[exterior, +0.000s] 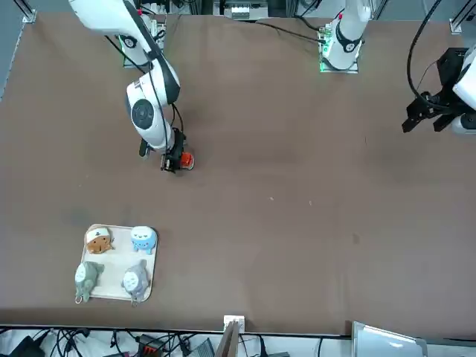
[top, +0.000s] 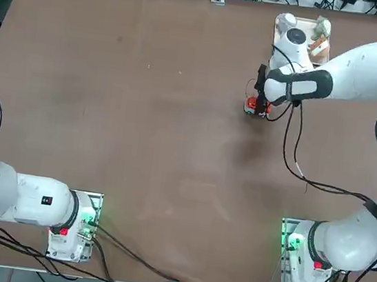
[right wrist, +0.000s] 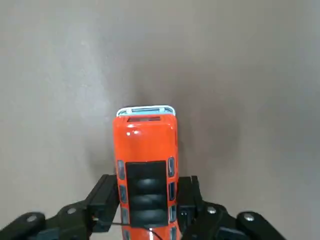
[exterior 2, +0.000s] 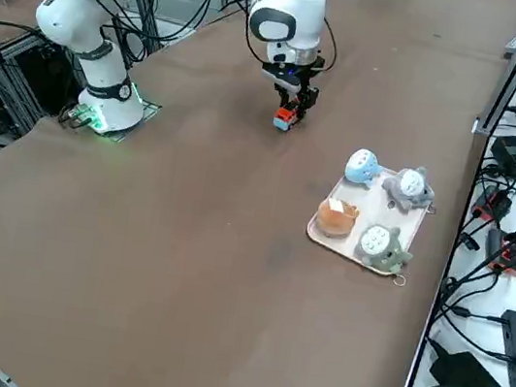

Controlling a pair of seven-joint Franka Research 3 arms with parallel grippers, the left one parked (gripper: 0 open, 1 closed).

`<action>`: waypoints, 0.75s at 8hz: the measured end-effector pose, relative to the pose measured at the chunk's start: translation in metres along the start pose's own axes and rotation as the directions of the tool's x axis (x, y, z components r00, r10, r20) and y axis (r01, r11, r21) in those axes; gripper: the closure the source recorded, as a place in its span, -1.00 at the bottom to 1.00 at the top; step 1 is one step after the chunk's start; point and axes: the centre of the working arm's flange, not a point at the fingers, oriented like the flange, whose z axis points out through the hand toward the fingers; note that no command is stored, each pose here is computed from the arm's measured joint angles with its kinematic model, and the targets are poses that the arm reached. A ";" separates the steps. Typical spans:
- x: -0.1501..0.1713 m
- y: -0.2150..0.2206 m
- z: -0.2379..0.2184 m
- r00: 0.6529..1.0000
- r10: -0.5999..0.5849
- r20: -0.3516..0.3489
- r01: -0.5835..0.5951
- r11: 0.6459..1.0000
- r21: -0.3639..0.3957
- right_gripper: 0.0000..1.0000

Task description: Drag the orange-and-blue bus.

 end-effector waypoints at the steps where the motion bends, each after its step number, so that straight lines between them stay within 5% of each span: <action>1: -0.002 0.000 0.000 1.000 -0.002 0.001 0.002 1.000 0.000 -0.24; 6: -0.009 0.003 0.000 1.000 -0.014 0.003 0.014 1.000 0.002 -0.24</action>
